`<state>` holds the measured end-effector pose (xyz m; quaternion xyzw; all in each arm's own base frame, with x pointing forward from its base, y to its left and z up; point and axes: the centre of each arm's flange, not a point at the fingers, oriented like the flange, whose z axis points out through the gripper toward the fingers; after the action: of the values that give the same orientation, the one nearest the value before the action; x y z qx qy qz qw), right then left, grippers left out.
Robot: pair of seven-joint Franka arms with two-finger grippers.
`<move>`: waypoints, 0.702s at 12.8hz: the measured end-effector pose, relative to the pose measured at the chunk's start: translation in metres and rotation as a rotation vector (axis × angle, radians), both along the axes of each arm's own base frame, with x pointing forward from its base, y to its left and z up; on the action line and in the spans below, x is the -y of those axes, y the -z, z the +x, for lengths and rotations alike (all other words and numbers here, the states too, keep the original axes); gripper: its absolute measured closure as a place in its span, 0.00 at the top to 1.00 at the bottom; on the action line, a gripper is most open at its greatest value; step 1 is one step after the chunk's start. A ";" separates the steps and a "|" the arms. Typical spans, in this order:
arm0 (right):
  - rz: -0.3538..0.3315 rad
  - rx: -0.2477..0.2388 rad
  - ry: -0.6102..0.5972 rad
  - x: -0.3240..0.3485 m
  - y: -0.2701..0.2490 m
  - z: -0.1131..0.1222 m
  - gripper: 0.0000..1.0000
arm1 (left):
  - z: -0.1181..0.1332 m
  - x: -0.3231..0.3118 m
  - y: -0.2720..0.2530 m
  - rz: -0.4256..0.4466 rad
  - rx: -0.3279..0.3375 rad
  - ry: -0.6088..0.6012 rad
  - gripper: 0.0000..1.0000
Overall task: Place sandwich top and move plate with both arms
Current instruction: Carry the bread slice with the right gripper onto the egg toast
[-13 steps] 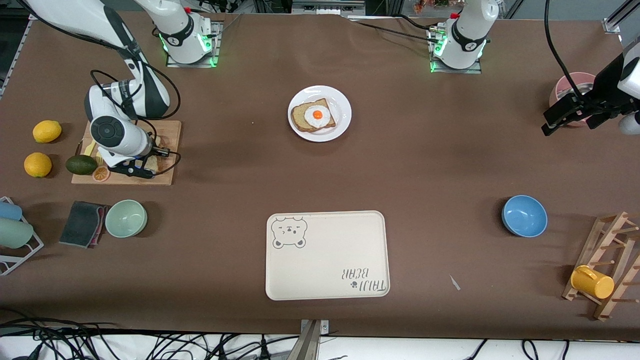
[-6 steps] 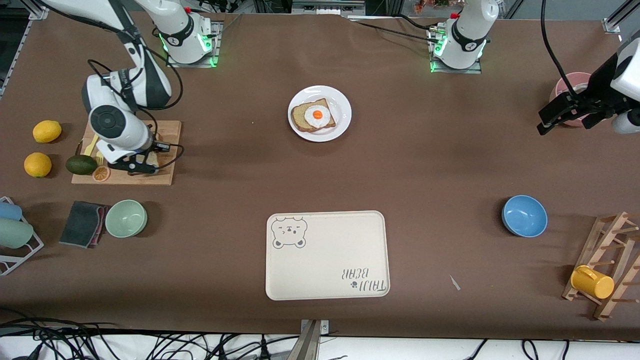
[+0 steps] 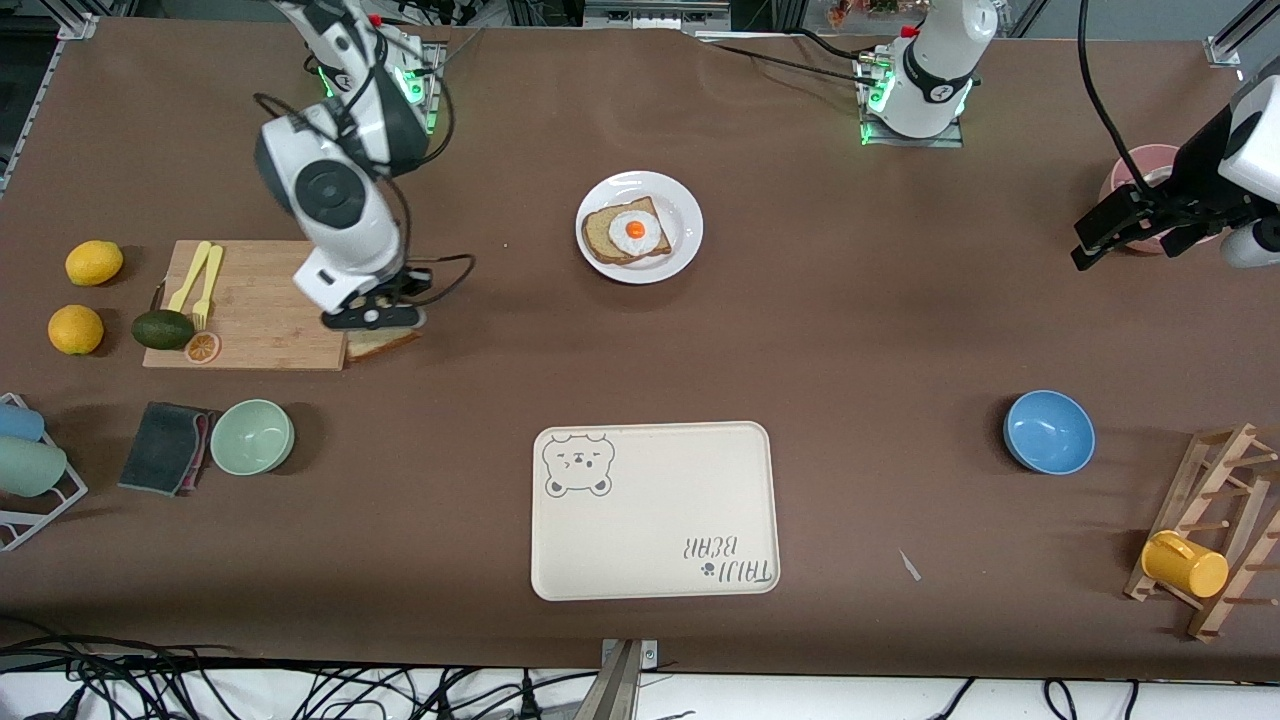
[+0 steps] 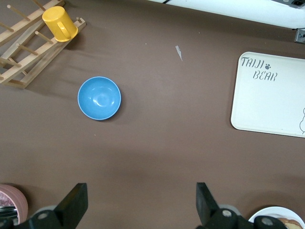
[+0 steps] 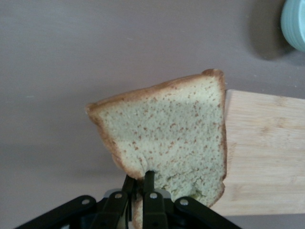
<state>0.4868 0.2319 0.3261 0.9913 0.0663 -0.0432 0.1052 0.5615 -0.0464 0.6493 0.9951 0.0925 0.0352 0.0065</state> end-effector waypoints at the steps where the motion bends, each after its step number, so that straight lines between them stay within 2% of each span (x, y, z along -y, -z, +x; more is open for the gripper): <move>1: -0.003 0.002 -0.028 -0.029 -0.014 -0.010 0.10 | 0.000 0.000 0.000 0.000 0.000 0.000 1.00; 3: 0.028 0.009 -0.073 -0.087 -0.032 -0.036 0.10 | 0.000 -0.001 0.000 0.000 0.000 -0.002 1.00; 6: 0.103 0.015 -0.073 -0.171 -0.047 -0.077 0.10 | 0.000 -0.004 0.000 0.000 0.000 -0.008 1.00; 9: 0.149 -0.010 -0.027 -0.231 -0.038 -0.099 0.10 | 0.002 -0.013 0.003 0.000 -0.005 -0.023 1.00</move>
<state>0.3879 0.4626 0.3642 0.9952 0.0831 -0.0418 0.0312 0.5640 -0.0337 0.6465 0.9940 0.1040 0.0327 0.0058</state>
